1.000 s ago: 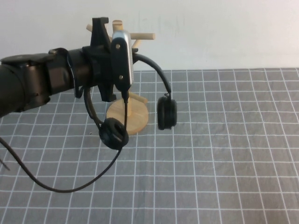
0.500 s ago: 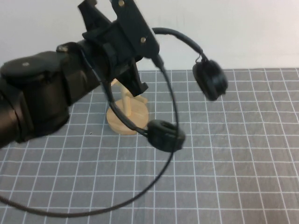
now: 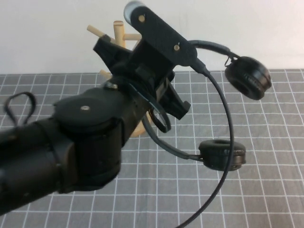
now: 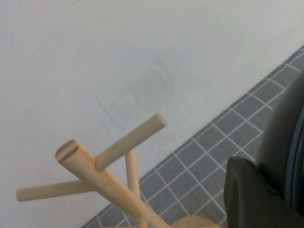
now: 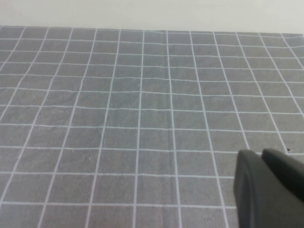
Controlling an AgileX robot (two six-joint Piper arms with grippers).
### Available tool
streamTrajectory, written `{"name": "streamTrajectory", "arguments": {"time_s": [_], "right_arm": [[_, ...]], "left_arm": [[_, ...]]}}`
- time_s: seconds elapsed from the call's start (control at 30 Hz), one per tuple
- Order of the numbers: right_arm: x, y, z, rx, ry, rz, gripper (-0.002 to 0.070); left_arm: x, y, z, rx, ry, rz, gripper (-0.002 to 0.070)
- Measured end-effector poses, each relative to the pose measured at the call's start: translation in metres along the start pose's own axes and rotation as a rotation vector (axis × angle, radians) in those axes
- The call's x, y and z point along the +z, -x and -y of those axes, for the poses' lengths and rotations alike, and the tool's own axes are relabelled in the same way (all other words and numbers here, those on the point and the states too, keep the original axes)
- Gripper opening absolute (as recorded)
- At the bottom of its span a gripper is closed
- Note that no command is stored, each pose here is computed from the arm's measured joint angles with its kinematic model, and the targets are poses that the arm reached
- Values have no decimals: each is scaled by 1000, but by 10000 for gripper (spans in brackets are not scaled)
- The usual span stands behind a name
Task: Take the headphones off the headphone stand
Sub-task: Place the headphones on the table
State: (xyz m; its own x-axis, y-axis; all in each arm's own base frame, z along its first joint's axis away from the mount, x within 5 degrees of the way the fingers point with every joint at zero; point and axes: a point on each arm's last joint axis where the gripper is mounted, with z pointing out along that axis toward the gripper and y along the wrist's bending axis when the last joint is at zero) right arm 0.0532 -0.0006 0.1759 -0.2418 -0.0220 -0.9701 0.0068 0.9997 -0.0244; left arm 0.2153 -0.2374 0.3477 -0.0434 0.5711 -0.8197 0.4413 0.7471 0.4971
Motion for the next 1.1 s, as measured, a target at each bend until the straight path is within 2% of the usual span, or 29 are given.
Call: {"name": "streamTrajectory", "arguments": {"time_s": [0.2, 0.37, 0.73, 0.87, 1.1], "right_arm": [[0, 0, 0, 0, 0, 0, -8], [0, 0, 0, 0, 0, 0, -8], [0, 0, 0, -6, -2, 0, -8], [0, 0, 0, 0, 0, 0, -8], [0, 0, 0, -6, -2, 0, -8]], "left_arm": [[23, -14, 23, 12, -35, -64, 67], [42, -27, 40, -37, -87, -103, 67], [89, -61, 22, -242, -192, -153, 67], [101, -73, 26, -255, -235, -175, 67], [124, -102, 46, -242, -291, -258, 67]]}}
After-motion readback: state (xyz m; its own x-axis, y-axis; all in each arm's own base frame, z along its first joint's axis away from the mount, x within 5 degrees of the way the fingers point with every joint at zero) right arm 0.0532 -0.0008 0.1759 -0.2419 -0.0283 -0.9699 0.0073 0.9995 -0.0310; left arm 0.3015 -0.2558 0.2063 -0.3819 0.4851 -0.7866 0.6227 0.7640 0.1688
